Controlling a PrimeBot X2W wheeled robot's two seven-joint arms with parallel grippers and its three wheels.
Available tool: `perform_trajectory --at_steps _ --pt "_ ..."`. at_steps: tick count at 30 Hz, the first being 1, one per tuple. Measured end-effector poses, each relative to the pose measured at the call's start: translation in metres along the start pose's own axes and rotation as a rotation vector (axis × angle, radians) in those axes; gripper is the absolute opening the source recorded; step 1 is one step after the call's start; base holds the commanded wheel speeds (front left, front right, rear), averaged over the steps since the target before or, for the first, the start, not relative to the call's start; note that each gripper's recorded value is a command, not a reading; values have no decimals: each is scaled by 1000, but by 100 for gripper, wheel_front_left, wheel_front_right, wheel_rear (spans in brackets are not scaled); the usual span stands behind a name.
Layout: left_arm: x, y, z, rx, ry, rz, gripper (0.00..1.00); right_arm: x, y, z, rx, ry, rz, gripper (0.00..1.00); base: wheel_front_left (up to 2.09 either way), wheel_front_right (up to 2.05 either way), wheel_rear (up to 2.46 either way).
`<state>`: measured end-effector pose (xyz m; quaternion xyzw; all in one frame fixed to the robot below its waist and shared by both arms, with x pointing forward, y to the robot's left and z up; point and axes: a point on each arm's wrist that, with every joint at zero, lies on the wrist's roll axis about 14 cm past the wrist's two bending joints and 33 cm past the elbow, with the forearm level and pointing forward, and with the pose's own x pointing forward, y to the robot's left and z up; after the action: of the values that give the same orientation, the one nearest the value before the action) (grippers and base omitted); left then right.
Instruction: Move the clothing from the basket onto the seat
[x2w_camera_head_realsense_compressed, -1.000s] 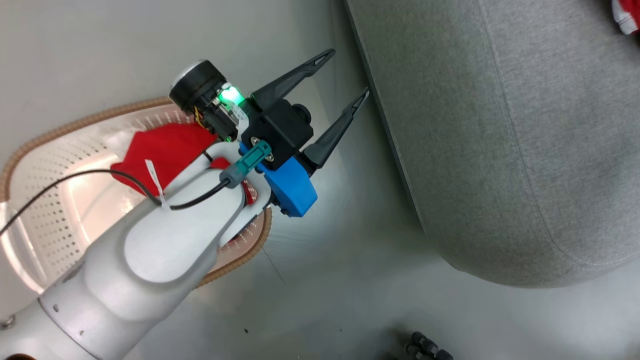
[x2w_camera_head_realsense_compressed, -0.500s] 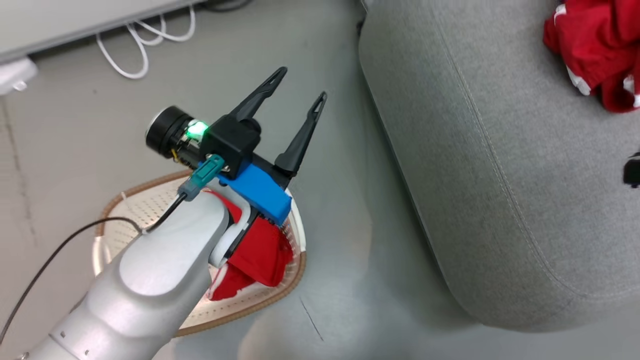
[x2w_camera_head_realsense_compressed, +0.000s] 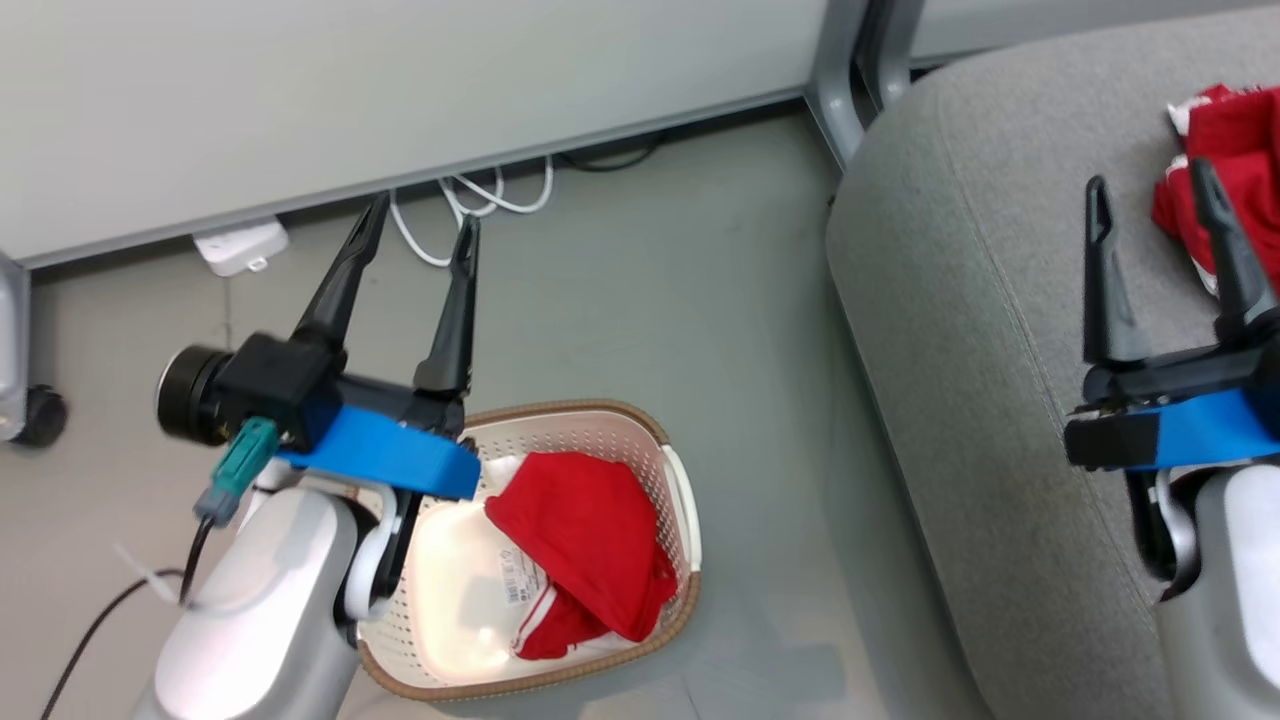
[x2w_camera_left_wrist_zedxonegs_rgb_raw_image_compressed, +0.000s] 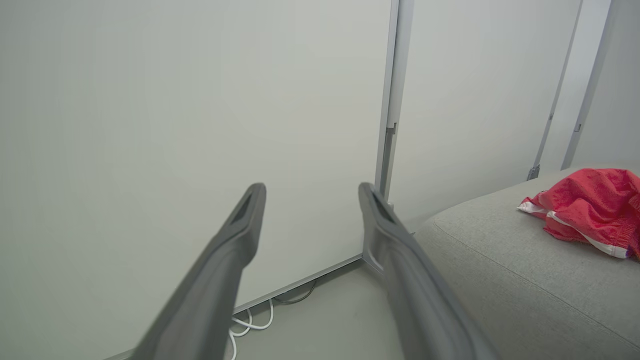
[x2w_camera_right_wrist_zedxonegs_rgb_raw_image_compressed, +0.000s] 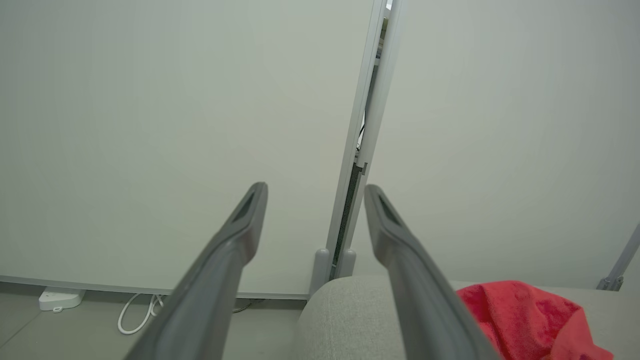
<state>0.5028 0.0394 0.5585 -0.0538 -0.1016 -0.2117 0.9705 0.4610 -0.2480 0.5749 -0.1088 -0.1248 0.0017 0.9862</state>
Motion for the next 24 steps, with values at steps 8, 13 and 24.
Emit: perform_trajectory --at_steps 8,13,24 --pt "-49 38 25 28 -41 154 100 -8 51 10 98 -17 98 100 0 0 0" --pt "-77 50 31 30 -46 220 100 -20 70 11 151 -6 124 100 0 0 0" --pt "-124 65 34 35 -39 315 100 -53 95 2 231 48 150 100 0 0 0"
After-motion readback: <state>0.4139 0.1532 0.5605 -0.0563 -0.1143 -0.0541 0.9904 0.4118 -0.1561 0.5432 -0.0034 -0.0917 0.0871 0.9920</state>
